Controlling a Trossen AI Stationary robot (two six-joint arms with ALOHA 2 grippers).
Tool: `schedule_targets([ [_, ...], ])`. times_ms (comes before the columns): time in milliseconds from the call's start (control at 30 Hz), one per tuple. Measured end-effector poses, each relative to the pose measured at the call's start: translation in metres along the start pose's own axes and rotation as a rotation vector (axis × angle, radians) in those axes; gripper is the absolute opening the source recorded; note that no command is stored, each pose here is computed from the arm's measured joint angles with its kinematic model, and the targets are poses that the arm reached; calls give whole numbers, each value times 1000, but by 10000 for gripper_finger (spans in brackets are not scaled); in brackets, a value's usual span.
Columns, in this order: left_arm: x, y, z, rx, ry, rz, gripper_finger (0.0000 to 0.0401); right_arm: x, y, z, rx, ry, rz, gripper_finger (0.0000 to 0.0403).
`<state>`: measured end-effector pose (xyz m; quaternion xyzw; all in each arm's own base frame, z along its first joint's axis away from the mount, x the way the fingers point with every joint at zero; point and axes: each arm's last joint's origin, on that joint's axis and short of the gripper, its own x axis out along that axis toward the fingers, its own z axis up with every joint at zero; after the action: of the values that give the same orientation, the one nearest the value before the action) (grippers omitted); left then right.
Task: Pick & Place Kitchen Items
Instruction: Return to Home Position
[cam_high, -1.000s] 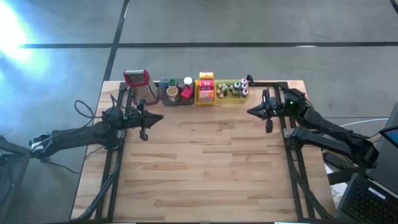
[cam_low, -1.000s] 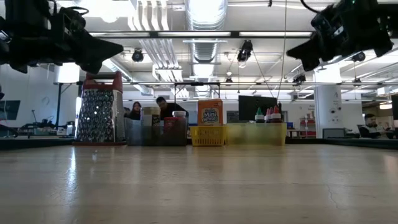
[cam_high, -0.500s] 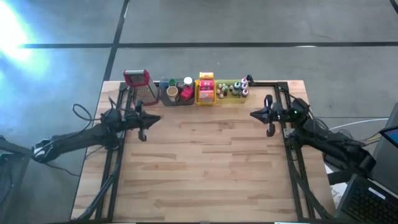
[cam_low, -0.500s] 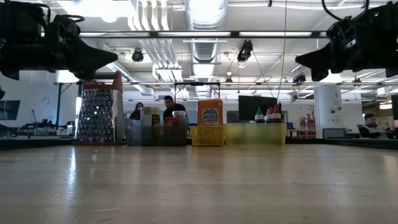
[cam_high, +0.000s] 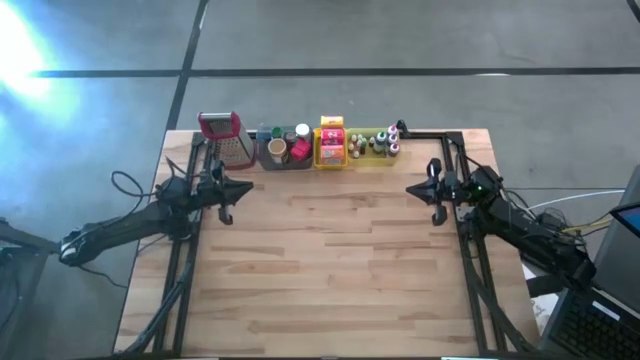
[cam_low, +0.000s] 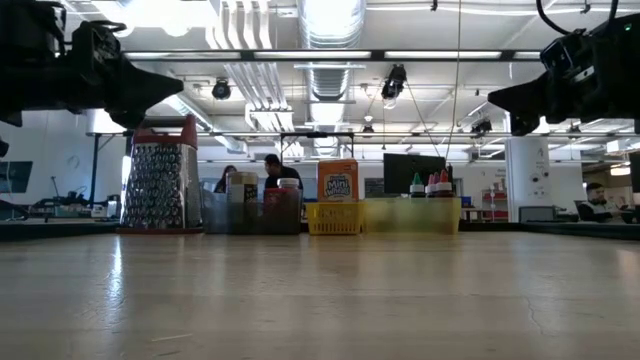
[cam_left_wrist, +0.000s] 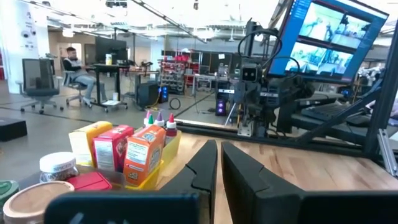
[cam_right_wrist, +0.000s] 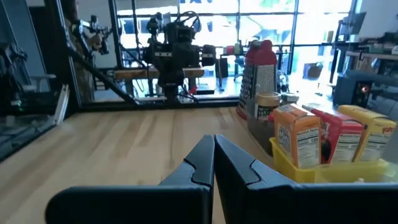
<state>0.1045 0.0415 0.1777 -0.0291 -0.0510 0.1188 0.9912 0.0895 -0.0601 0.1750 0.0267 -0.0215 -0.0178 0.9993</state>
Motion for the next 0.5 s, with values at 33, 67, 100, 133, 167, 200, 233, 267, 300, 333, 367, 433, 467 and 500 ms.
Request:
schedule_targets([
  [33, 0, 0, 0, 2, 0, 0, 28, 0, 0, 0, -13, 4, -1, 8],
  [67, 0, 0, 0, 2, 0, 0, 28, 0, 0, -1, -22, 9, -2, 8],
  [100, 0, 0, 0, 2, 0, 0, 28, 0, -1, -1, -31, 12, -2, 8],
  [133, 0, 0, 0, 2, 0, 0, 28, 1, -1, -2, -36, 15, -2, 8],
  [167, 0, 0, 0, 3, 0, 0, 28, 1, -1, -2, -40, 16, -2, 8],
  [200, 0, 0, 0, 3, 0, 0, 28, 1, -1, -2, -42, 17, -2, 8],
  [233, 0, 0, 0, 4, 0, 0, 28, 1, -1, -2, -41, 19, -3, 8],
  [267, 0, 0, 0, 4, 1, 0, 28, 1, -1, -2, -40, 20, -3, 8],
  [300, 0, 0, 0, 4, 1, 0, 28, 1, -1, -2, -39, 21, -3, 8],
  [333, 0, 0, 0, 4, 1, 0, 28, 1, -1, -2, -40, 21, -3, 8],
  [367, 0, 0, 0, 4, 1, 0, 28, 1, -1, -2, -40, 20, -3, 8],
  [433, 0, 0, 0, 4, 1, 0, 28, 1, -1, -2, -40, 20, -3, 8],
  [467, 0, 0, 0, 3, 2, 0, 28, 1, -1, -2, -40, 20, -3, 8],
  [500, 0, 0, -1, 3, 6, 0, 28, 1, -1, -2, -40, 20, -2, 8],
])
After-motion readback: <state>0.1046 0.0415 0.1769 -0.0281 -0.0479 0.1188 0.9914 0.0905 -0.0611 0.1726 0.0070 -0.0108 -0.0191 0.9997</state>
